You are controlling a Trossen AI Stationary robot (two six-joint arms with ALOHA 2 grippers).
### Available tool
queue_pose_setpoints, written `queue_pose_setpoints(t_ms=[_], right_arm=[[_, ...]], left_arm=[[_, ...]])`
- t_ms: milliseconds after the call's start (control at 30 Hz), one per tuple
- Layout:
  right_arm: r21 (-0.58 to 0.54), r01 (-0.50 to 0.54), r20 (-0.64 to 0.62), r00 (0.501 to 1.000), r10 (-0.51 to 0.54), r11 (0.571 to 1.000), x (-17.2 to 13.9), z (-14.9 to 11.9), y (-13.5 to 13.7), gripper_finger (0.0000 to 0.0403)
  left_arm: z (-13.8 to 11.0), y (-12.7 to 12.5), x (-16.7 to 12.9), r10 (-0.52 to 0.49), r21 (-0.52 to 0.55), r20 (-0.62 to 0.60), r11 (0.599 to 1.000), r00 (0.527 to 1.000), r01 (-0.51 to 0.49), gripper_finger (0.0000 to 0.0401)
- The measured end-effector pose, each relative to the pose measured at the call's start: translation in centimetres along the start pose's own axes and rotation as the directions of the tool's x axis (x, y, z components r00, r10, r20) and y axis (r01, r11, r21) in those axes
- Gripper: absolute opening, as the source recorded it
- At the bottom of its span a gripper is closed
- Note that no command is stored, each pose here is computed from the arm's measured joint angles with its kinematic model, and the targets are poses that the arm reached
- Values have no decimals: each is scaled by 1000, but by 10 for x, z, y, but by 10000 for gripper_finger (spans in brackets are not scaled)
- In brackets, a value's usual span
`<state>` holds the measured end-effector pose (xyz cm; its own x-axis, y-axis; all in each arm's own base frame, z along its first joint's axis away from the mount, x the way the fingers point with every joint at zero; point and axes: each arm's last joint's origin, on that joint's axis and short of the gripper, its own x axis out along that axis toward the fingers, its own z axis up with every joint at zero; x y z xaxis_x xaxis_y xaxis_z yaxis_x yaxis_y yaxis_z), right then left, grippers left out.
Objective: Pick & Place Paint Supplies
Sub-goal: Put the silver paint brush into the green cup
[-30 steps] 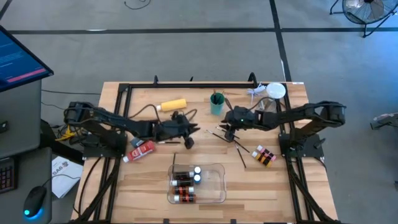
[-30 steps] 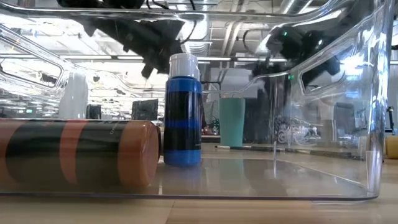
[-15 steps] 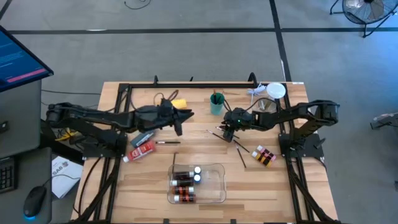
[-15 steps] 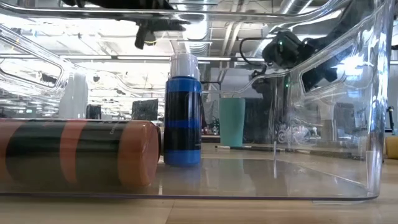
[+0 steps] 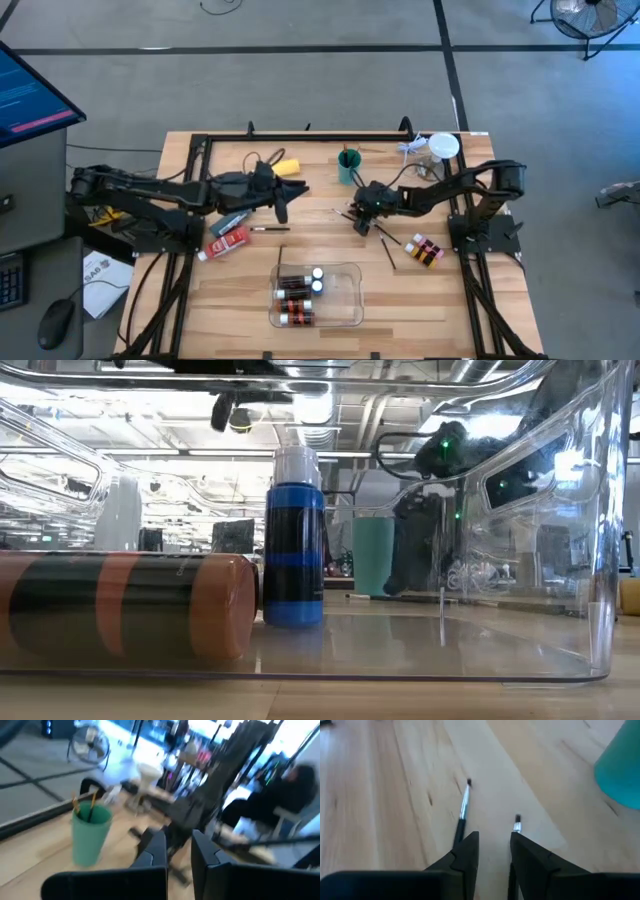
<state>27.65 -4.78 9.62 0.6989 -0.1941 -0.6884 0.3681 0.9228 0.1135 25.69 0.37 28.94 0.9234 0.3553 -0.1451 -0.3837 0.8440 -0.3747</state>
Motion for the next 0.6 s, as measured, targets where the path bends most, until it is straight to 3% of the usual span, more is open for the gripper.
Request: queue_pose_setpoints(t_ms=[133, 267, 500, 600], right_arm=[[4, 0, -18, 1000, 0, 1000, 1, -2, 3, 107], [6, -5, -14, 1000, 5, 1000, -1, 4, 4, 107], [13, -17, 36, 999, 17, 1000, -19, 28, 8, 107], [24, 42, 72, 996, -43, 999, -31, 38, 5, 107]], left_arm=[[-12, 7, -2, 2, 95, -164, 995, 987, 14, 2], [-22, 10, -4, -31, 84, -301, 995, 953, 58, 2], [-23, 14, -4, -11, 89, -317, 995, 948, 41, 2], [-21, 17, -3, 3, 89, -310, 996, 951, 26, 2]])
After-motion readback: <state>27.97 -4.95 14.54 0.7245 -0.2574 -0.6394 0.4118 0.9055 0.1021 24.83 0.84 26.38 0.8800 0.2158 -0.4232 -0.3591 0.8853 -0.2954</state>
